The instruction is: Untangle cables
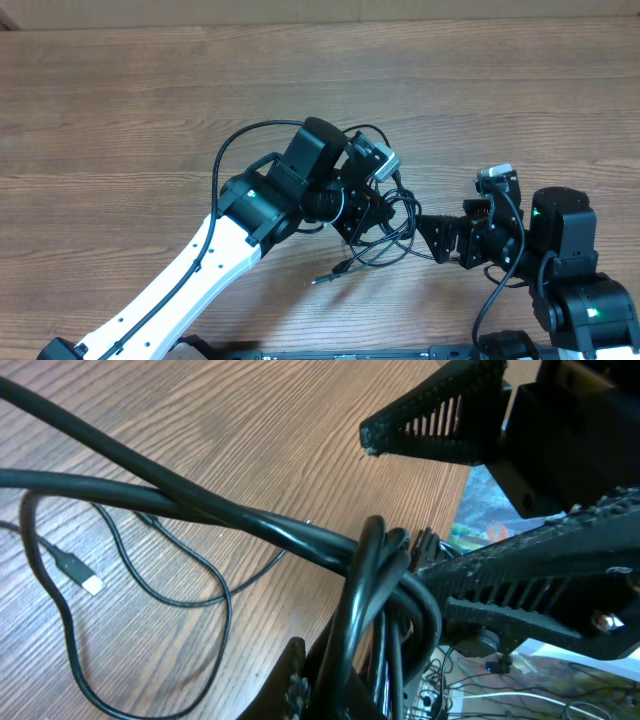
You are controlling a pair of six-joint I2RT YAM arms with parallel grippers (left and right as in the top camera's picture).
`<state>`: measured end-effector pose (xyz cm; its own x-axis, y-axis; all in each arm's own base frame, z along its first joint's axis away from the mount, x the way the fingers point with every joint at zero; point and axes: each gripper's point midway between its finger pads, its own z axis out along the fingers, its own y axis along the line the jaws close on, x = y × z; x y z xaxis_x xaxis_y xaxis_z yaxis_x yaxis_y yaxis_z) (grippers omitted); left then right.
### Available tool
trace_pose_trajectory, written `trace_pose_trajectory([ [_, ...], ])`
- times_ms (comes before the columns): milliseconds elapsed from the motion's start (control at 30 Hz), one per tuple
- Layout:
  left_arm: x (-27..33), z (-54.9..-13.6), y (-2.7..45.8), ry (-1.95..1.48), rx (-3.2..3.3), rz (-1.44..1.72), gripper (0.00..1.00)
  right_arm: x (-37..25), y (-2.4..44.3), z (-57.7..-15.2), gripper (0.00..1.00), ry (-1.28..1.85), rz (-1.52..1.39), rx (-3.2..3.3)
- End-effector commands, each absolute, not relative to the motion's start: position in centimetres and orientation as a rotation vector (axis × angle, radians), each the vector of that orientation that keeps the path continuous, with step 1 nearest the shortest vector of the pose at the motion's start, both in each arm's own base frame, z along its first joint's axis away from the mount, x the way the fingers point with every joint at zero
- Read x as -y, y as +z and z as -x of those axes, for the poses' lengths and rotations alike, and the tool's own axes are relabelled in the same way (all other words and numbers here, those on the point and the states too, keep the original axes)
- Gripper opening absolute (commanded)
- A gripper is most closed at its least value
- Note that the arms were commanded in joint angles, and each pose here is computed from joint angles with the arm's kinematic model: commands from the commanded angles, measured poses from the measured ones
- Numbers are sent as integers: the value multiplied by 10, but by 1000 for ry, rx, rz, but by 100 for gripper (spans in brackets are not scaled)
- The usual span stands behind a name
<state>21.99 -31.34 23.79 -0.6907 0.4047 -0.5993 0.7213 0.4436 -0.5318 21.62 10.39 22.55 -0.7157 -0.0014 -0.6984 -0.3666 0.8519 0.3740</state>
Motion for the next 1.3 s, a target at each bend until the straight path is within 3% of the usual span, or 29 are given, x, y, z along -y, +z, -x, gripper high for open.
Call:
trace_pose_trajectory([
  [0,329,-201,250,-1231,-2237,-1061,4,-108,231,-216,100,668,295,-2269],
  [600,344,-177,251,-1267,-2210,-1152,4,-98,235,-229,100,579,265,-2233],
  [1267,351,-127,291,-1692,-1976,-1364,4,-36,206,-252,100,235,-180,-2348],
])
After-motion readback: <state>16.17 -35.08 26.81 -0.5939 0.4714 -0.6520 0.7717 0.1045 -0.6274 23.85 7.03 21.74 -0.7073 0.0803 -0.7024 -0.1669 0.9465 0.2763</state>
